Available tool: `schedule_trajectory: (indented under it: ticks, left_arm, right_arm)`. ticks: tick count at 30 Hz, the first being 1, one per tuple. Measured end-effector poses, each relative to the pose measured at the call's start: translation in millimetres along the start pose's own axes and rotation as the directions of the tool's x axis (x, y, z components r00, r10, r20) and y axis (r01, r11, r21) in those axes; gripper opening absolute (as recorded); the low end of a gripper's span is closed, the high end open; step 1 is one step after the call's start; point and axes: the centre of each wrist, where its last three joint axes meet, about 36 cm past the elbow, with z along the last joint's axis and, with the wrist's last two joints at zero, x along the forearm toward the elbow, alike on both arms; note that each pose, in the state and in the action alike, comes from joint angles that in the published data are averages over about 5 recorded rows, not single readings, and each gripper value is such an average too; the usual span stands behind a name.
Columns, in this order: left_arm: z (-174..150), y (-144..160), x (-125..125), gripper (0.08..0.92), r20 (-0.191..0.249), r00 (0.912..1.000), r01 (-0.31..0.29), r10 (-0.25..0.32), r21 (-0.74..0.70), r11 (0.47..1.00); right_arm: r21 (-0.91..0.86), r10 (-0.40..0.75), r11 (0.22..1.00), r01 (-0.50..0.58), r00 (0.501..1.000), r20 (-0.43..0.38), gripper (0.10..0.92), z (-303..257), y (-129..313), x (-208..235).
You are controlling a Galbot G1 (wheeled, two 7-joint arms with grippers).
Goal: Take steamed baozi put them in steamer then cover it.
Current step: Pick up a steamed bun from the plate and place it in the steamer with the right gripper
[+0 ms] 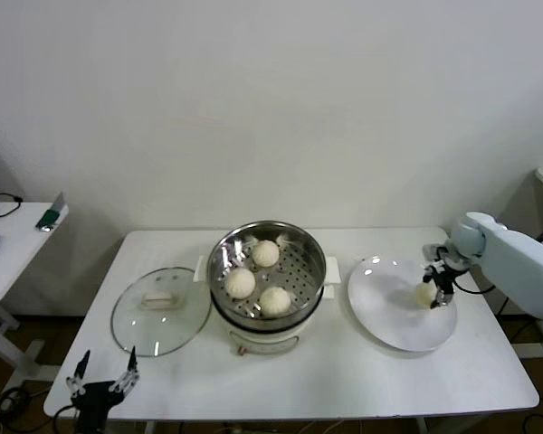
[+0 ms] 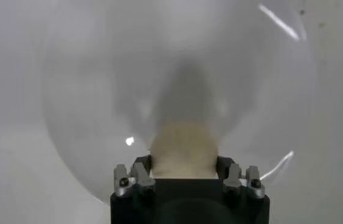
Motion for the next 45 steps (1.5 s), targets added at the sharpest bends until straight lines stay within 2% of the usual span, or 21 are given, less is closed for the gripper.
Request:
schedule_trajectory:
  ticks: [14, 24, 32, 45]
  left_arm:
    - [-7.5, -10.1, -4.5, 0.823, 0.031, 0.9979, -0.057, 0.057, 0.002, 0.998]
    - [-6.0, -16.5, -0.5, 0.823, 0.035, 0.9908, -0.129, 0.131, -0.045, 0.991]
    - [-6.3, -26.7, -0.2, 0.823, 0.04, 0.9821, -0.181, 0.184, -0.067, 0.981]
    - [-5.2, -29.4, -3.5, 0.823, 0.045, 0.9783, -0.199, 0.203, -0.067, 0.978]
  right_arm:
    - [0.002, 0.137, 0.99, -0.139, 0.979, 0.151, 0.687, -99.2, -61.5, 140.9]
    - [0.04, 0.138, 0.987, -0.153, 0.957, 0.254, 0.695, -193.1, -71.6, 211.3]
    - [0.095, 0.071, 0.99, -0.1, 0.96, 0.27, 0.696, -255.2, -58.5, 222.6]
    - [0.168, -0.017, 0.986, -0.019, 0.978, 0.207, 0.704, -315.3, -37.3, 178.8]
